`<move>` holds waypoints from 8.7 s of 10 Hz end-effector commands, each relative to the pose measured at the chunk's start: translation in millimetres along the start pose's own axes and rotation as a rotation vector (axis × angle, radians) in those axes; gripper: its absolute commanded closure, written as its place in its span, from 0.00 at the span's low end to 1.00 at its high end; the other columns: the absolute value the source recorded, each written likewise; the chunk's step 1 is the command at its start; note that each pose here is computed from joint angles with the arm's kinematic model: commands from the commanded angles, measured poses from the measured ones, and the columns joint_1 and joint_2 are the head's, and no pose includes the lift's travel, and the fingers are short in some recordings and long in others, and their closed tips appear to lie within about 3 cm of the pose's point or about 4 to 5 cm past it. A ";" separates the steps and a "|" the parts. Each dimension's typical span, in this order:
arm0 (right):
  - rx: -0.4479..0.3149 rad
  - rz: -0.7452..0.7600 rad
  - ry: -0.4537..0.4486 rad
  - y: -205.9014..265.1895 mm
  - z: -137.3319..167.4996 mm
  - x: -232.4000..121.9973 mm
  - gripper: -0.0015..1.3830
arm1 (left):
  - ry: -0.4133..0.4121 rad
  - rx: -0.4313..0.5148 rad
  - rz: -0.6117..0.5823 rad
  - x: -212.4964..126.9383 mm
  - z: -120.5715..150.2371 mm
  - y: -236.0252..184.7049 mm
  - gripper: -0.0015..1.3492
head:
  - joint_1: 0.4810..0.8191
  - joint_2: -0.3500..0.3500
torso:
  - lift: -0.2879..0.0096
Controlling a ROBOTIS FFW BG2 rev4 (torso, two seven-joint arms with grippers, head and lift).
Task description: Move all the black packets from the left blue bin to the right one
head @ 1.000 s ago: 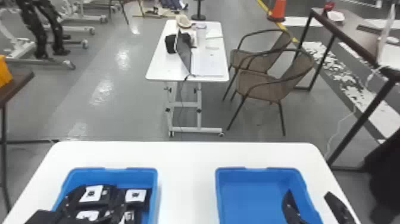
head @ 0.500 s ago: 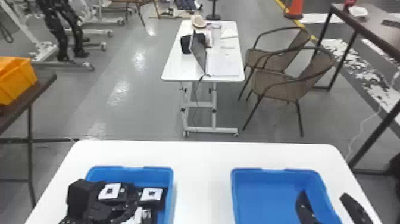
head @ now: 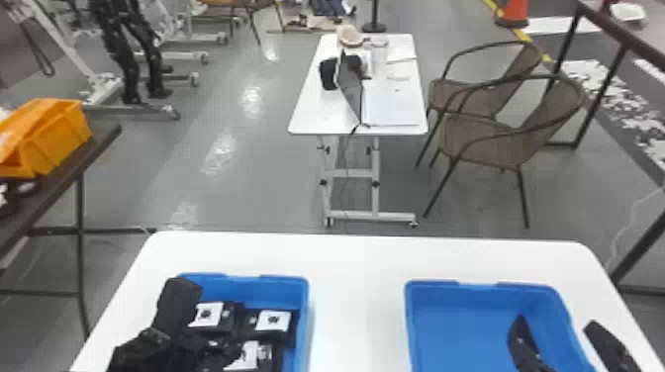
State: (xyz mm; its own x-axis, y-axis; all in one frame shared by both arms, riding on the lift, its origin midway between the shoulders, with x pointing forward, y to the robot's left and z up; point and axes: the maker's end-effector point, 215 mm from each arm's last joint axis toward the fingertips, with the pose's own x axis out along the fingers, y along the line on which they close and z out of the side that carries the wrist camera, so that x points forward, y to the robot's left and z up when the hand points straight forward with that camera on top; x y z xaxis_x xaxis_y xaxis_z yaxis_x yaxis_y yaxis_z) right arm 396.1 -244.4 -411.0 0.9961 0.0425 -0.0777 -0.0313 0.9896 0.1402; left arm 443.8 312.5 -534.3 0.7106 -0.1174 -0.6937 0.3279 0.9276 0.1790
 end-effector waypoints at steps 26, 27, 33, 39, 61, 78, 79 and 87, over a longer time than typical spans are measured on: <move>0.062 0.019 0.013 13.9 -10.8 5.0 0.08 | 0.103 0.157 -0.191 69.1 -11.1 -35.6 0.34 | 0.63 0.56 | 0.97; 0.063 0.019 0.014 13.7 -11.6 4.9 0.08 | 0.113 0.167 -0.179 69.0 -8.5 -29.3 0.06 | 0.63 0.57 | 0.97; 0.078 0.034 0.008 16.4 -10.8 9.4 0.08 | 0.144 0.207 -0.202 92.7 -13.6 -23.3 0.21 | 0.63 0.62 | 0.97; 0.085 0.041 0.013 17.4 -14.2 10.0 0.08 | 0.157 0.222 -0.249 104.7 -9.5 -36.0 0.62 | 0.63 0.59 | 0.97; 0.161 0.296 -0.130 82.7 55.8 94.4 0.08 | -0.544 0.796 -0.292 51.8 305.8 -235.0 0.86 | 0.63 0.28 | 0.97; 0.270 0.288 -0.134 79.1 54.5 116.1 0.08 | -0.718 0.621 -0.371 6.2 329.5 -253.2 0.86 | 0.63 0.21 | 0.97; 0.282 0.294 -0.133 81.6 53.7 119.0 0.08 | -0.726 0.603 -0.393 3.8 331.5 -259.9 0.86 | 0.63 0.21 | 0.97; 0.312 0.336 -0.143 95.7 65.1 131.1 0.82 | -0.715 0.596 -0.470 5.1 325.1 -285.8 0.86 | 0.63 0.18 | 0.97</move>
State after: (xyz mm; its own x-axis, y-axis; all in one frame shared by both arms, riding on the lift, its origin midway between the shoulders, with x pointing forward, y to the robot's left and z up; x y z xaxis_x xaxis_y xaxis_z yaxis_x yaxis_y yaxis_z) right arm 529.0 -153.5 -343.3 0.9371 0.3118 0.1566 -0.3489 0.8360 0.4235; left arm 556.3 -67.8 -362.9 0.5714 -0.7833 -0.2446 0.7830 0.4312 0.4483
